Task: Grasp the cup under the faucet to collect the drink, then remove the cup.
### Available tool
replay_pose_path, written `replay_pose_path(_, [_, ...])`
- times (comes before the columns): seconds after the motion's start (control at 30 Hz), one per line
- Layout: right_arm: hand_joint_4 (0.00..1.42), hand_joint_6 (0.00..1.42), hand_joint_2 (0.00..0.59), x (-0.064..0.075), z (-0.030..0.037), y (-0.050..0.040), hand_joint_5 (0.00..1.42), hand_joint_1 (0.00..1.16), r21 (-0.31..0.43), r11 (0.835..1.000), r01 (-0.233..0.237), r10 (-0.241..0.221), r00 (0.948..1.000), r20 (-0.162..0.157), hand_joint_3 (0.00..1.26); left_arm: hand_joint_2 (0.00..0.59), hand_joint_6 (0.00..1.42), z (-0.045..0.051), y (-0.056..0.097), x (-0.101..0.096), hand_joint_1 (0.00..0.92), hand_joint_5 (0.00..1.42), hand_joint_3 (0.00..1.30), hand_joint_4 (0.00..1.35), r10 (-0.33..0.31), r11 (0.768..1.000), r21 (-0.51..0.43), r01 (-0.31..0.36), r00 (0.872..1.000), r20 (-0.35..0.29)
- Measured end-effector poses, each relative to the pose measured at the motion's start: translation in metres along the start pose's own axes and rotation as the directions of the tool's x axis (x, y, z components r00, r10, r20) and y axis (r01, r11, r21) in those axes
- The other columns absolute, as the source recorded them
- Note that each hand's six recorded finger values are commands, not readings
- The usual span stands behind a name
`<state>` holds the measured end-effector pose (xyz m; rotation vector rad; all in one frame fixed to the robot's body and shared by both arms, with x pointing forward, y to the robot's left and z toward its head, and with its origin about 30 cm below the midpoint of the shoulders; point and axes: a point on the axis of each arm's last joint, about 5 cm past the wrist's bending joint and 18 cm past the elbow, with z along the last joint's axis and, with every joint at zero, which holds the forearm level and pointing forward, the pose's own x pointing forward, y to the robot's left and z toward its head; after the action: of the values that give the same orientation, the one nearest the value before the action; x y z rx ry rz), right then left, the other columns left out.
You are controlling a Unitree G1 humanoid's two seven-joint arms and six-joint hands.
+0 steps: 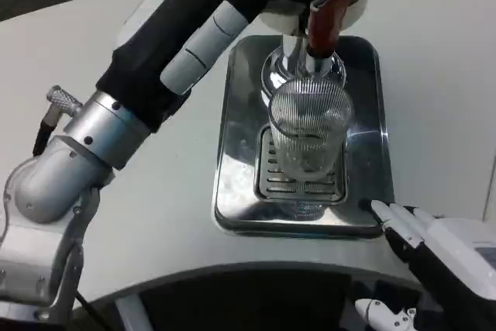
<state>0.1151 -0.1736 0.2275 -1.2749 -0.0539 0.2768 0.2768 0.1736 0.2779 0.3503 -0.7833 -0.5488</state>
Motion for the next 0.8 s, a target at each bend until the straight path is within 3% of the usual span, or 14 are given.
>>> replay_pose_path(0.8, [0.0,0.0,0.404,-0.005,-0.0006,0.0009,0.0,0.23,0.006,1.0,-0.008,0.008,0.9999,-0.008,0.0,0.103,0.3,-0.0092,-0.003,0.029,0.0,0.31,0.21,0.18,-0.141,0.99,-0.017,0.14,0.988,-0.062])
